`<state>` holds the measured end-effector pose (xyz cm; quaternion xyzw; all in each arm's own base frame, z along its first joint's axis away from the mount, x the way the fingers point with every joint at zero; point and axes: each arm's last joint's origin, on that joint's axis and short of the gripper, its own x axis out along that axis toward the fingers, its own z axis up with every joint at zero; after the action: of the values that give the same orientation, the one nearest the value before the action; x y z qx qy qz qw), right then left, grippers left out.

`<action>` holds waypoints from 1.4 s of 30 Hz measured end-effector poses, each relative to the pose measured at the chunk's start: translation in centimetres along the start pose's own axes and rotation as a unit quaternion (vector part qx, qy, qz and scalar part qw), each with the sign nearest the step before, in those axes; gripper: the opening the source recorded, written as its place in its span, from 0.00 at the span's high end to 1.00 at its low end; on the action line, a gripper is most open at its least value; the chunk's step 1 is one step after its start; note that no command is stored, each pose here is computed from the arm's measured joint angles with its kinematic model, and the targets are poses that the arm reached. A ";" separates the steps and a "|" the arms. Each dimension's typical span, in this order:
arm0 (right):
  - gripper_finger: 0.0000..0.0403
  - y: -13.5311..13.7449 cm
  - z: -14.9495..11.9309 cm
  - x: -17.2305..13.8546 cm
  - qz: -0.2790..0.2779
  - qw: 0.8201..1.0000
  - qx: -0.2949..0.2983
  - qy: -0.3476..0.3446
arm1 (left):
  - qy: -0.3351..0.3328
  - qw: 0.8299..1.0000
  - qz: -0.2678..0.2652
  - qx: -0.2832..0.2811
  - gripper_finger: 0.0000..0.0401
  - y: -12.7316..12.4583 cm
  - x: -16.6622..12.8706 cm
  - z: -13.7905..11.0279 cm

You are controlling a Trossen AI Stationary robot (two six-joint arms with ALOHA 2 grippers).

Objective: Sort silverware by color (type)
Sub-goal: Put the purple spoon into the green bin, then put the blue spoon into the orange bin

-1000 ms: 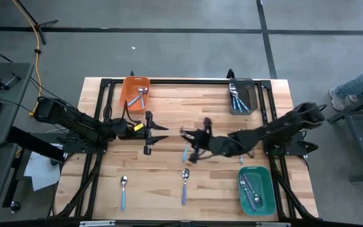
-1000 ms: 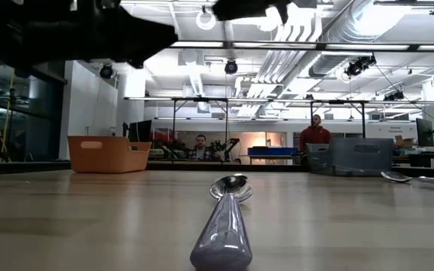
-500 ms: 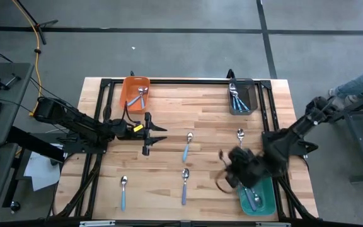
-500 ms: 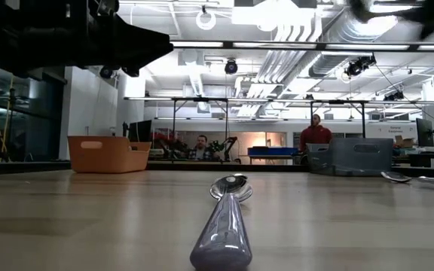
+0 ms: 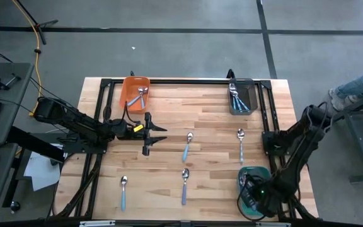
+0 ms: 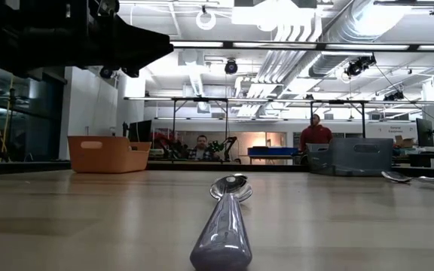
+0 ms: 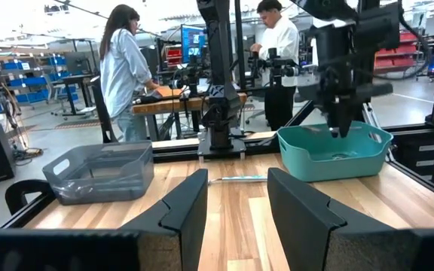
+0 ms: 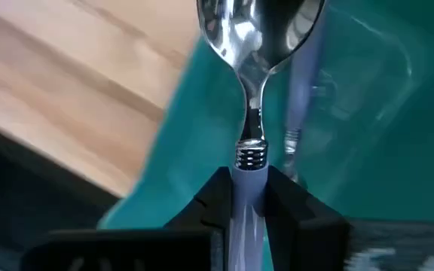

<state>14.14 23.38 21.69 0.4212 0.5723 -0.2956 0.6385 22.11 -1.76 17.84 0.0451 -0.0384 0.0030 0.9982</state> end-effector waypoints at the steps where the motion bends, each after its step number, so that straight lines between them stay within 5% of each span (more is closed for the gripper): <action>1: 0.93 -0.1 -0.1 0.4 -0.010 1.000 0.003 0.003 | 0.000 1.000 0.000 0.000 0.67 0.0 0.0 0.0; 6: 0.93 -1.0 0.3 2.5 -0.067 0.997 0.005 0.028 | 0.000 1.000 0.000 0.000 0.67 0.0 0.0 0.0; 17: 0.91 -1.8 2.4 5.2 -0.082 0.995 -0.021 0.055 | 0.000 1.000 0.000 -0.009 0.67 0.0 0.0 0.0; 30: 0.62 0.7 3.5 1.2 -0.110 0.988 -0.080 0.069 | 0.020 1.000 -0.002 -0.021 0.67 0.0 0.0 -0.4; 36: 0.71 2.6 3.8 -2.8 -0.080 0.989 -0.126 -0.001 | 0.086 0.995 -0.039 -0.042 0.69 -0.4 -0.2 -1.7; 42: 0.96 4.6 5.9 -3.6 -0.024 0.956 -0.273 -0.105 | 0.164 0.983 -0.067 -0.044 0.74 -0.8 -0.6 -3.1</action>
<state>20.33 20.05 26.10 0.1833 0.5708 -0.1859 0.7785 21.78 -2.32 14.63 0.0020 0.1292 -0.0578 0.9899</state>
